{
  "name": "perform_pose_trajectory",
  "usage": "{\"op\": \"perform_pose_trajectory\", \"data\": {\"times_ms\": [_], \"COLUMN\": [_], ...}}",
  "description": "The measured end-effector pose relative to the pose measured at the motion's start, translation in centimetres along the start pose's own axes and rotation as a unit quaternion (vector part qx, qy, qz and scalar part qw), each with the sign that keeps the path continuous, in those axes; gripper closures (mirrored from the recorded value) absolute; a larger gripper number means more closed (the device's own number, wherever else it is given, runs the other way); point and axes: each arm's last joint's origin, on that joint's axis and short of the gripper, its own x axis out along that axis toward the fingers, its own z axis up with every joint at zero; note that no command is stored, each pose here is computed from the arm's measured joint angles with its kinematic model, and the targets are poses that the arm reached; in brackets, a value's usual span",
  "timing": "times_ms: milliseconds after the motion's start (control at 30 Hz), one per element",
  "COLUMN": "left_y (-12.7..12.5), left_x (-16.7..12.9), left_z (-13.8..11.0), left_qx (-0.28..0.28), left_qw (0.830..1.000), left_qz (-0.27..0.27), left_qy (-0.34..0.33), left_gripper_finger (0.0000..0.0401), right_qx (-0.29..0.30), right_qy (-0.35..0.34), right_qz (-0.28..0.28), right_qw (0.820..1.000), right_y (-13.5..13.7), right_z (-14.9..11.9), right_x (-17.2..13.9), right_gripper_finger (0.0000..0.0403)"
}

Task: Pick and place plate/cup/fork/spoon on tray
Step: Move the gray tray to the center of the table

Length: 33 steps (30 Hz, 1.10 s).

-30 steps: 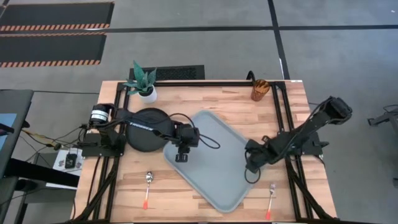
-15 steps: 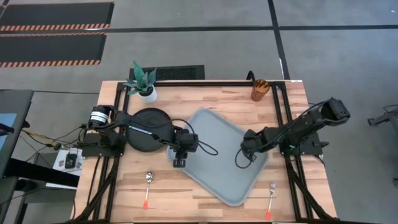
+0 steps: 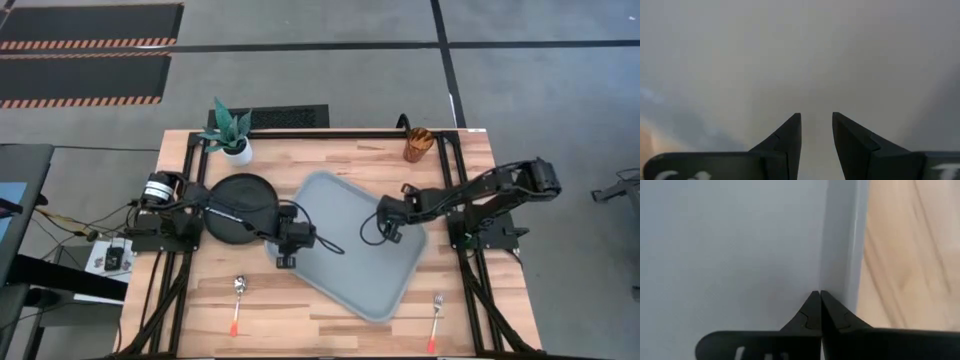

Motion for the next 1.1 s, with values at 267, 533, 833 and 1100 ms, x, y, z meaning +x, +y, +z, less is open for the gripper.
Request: {"op": "perform_pose_trajectory", "data": {"times_ms": [267, 533, 833, 1100], "left_y": [-0.7, -1.2, -2.3, -3.1], "left_x": [0.7, 1.1, 1.2, 1.1], "left_z": [-1.6, -2.4, -1.9, -1.9], "left_qx": [-0.011, -0.028, -0.049, -0.053], "left_qw": [0.995, 0.993, 0.984, 0.981], "left_qz": [-0.066, -0.090, -0.161, -0.178], "left_qy": [0.068, 0.075, 0.060, 0.054], "left_gripper_finger": [0.0303, 0.0303, 0.0303, 0.0303], "right_qx": [-0.016, 0.014, 0.048, 0.032], "right_qy": [-0.031, 0.025, 0.169, 0.208], "right_qz": [0.050, 0.157, 0.162, 0.112], "right_qw": [0.998, 0.987, 0.971, 0.971], "right_y": [1.1, 3.8, 4.8, 5.5], "right_z": [-0.3, -4.5, -8.6, -8.4], "right_x": [-2.0, -6.5, -8.2, -6.3], "right_gripper_finger": [0.0395, 0.0395, 0.0395, 0.0395]}}
